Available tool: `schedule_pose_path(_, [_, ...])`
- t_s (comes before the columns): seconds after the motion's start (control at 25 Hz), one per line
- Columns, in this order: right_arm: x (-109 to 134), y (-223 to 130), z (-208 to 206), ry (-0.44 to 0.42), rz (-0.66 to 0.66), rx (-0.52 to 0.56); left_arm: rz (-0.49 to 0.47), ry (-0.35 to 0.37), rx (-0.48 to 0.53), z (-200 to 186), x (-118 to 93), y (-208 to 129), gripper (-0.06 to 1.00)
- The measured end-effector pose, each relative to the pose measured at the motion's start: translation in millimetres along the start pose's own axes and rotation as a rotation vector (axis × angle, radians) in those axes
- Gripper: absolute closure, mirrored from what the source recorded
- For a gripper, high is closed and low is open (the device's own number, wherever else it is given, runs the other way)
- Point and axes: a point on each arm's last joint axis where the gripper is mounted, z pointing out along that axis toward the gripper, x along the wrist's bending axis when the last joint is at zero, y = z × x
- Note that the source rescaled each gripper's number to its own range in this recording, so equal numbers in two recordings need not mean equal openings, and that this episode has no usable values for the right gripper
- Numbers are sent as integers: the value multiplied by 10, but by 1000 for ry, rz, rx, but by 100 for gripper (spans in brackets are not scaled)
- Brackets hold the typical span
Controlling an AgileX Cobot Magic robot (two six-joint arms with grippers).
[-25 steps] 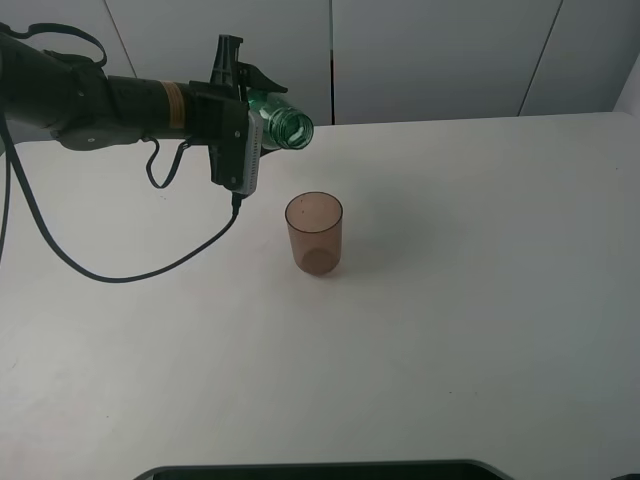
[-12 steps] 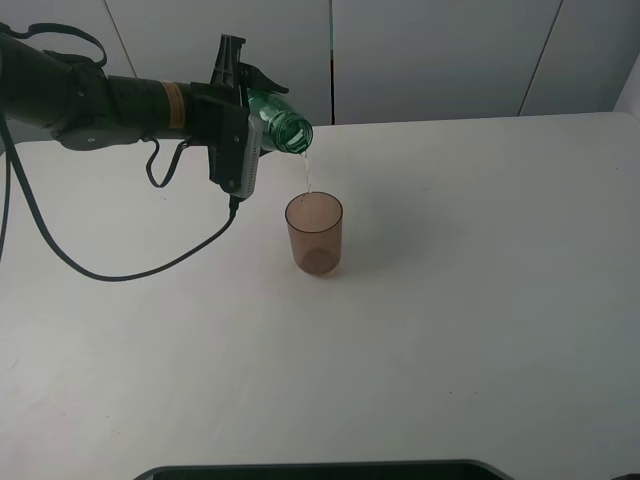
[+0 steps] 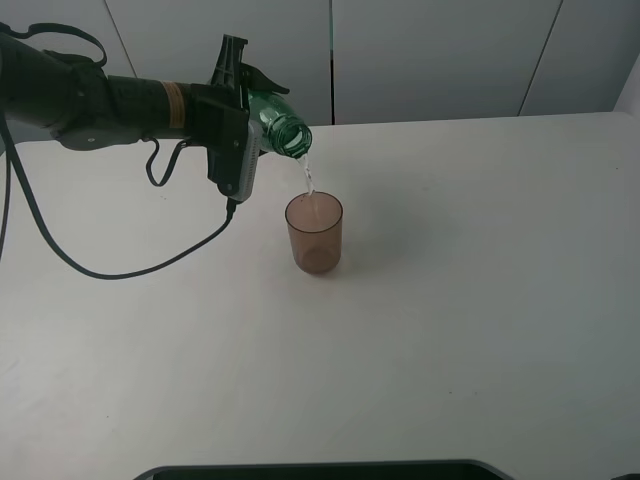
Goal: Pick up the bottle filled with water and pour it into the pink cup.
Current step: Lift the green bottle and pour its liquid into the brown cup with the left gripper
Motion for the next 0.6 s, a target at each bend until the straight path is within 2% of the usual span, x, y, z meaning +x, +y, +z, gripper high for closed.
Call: schedule_pose_path(0.6, [0, 0, 0, 0, 0, 0, 23, -3, 3, 0, -2, -2, 94])
